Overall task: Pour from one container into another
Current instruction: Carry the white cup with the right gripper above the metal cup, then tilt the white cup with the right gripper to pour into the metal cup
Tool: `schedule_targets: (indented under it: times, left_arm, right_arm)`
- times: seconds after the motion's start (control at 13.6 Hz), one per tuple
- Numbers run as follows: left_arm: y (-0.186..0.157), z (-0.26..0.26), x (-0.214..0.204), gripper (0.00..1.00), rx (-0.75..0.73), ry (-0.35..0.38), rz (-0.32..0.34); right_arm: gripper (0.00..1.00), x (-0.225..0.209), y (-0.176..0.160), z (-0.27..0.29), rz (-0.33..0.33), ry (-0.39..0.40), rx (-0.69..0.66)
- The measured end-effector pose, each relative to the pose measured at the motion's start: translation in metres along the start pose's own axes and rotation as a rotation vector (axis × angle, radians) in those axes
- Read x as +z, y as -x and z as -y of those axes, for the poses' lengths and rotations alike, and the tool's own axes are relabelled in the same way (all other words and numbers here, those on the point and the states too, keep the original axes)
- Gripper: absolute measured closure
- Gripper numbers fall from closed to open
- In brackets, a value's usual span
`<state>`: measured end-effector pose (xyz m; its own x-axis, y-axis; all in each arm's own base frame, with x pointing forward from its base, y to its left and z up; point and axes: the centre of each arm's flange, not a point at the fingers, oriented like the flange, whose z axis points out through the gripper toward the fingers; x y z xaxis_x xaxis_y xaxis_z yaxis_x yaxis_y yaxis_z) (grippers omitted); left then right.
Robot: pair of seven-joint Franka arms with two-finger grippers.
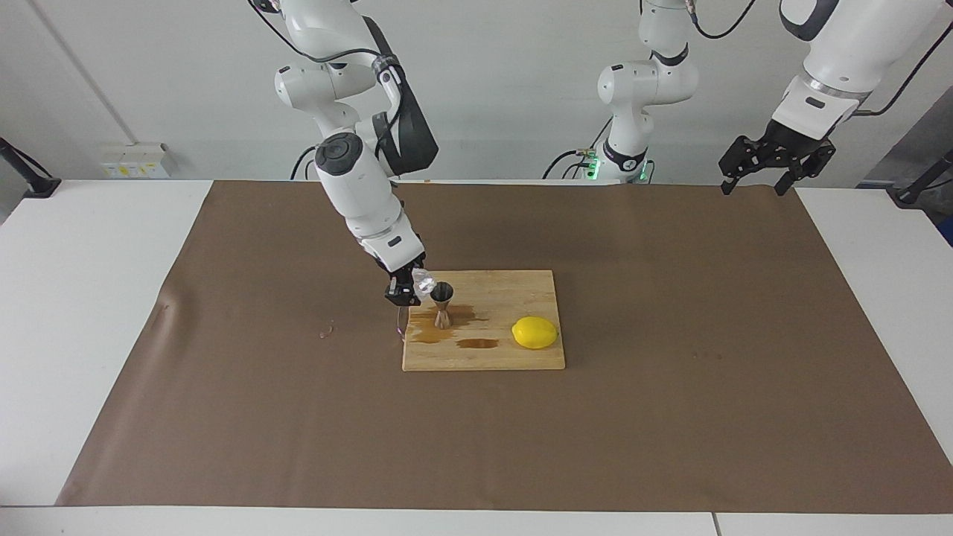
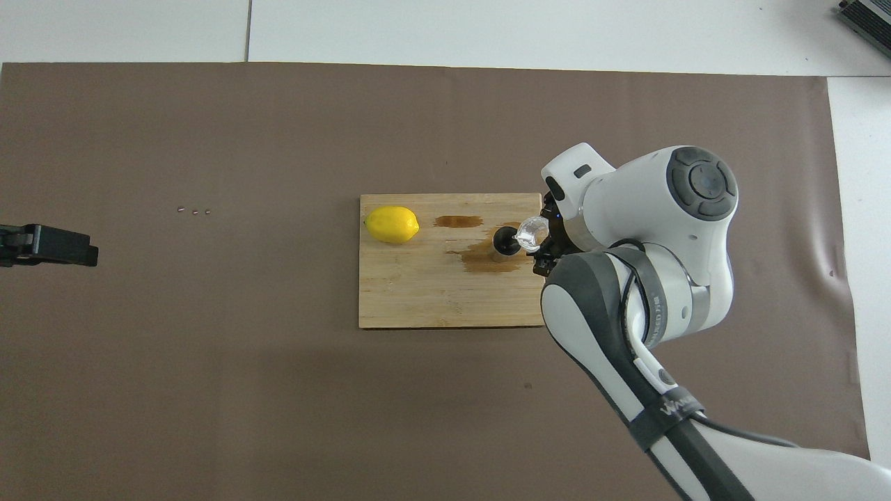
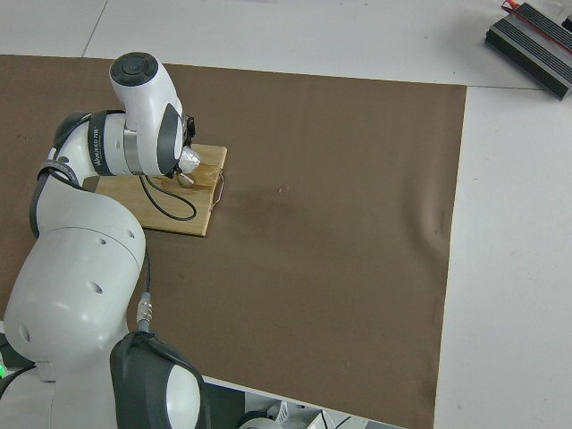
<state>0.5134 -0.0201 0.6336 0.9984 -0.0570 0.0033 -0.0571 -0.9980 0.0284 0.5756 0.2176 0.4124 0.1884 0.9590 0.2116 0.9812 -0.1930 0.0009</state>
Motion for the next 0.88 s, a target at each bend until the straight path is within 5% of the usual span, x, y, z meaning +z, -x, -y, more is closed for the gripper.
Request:
schedule_targets:
  times: [0.88]
  left_arm:
    - [0.0015,-0.0013,0.0026,0.0,0.002,0.002,0.02]
  right_arm:
    - [0.49,-0.0004,-0.0001,-0.0005,0.029,0.019,-0.025]
